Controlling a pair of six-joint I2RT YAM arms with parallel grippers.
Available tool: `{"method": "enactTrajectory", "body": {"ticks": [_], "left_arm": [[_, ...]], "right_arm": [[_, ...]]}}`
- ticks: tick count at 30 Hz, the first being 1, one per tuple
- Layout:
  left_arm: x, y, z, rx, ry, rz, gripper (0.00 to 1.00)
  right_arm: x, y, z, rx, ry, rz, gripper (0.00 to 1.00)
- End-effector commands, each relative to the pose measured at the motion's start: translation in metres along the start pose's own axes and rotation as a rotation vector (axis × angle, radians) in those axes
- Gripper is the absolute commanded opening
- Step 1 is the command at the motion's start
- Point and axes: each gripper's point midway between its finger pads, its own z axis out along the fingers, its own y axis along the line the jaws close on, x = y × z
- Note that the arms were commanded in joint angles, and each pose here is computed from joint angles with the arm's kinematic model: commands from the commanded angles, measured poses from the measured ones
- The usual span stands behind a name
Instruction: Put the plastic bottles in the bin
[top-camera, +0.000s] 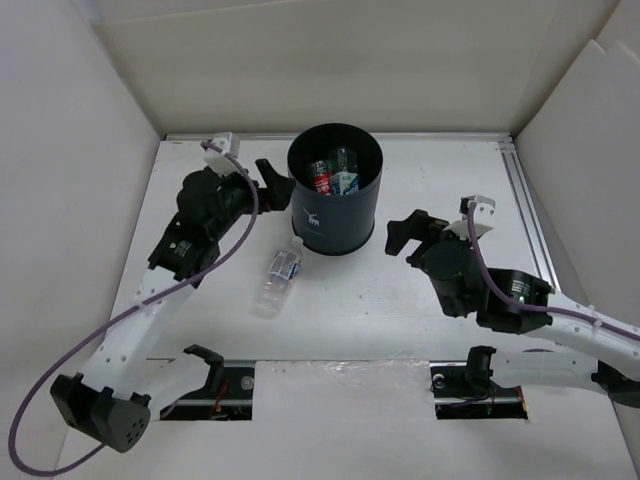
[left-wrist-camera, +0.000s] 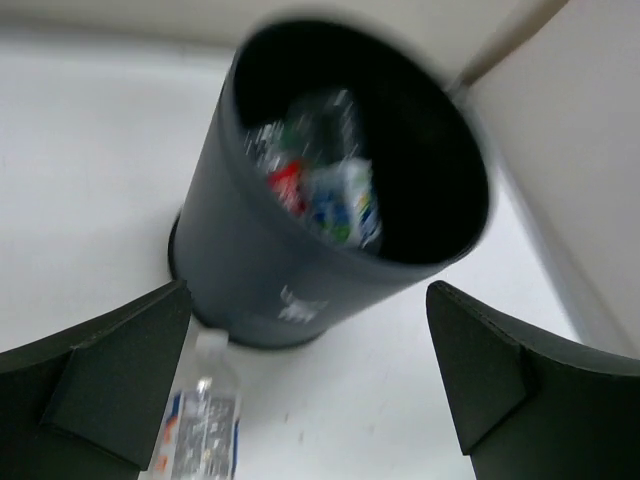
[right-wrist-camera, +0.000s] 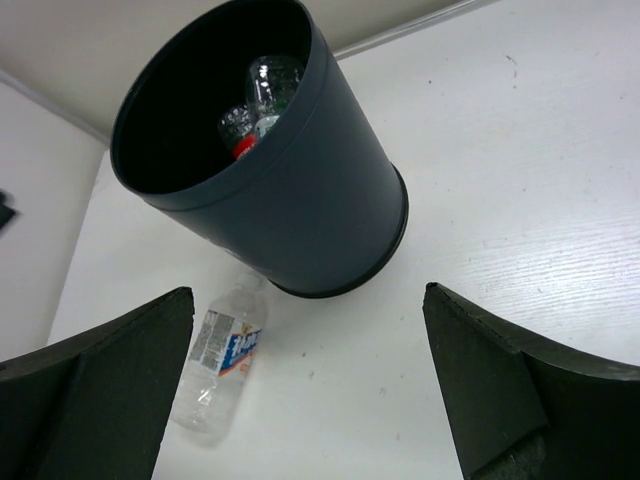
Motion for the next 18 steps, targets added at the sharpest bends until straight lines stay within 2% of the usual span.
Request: {"method": "enactTrajectory", "body": {"ticks": [1,2,6,9,18], "left_arm": [[0.082,0.037,0.007,-0.119,0.245,-0.054,1.00],[0.108,0.049,0.008,-0.155,0.302,-0.092,1.00],[0.144,0.060,0.013,-0.143,0.311,-0.133,1.00],[0.173,0.072,0.019,-0.162,0.363,-0.157,1.00],[0.228,0.092,0.031,-0.179,0.430,-0.203,1.00]], "right_arm": [[-0.009,0.007,-0.006,-0.071,-0.011,0.037,1.00],[-0.006,0.002,-0.008,-0.083,-0.003,0.041,1.00],[-0.008,-0.002,-0.014,-0.129,-0.003,0.070,1.00],[-0.006,-0.007,-0.016,-0.139,0.000,0.067,1.00],[-0.014,-0.019,-0.025,-0.160,-0.007,0.088,1.00]]}}
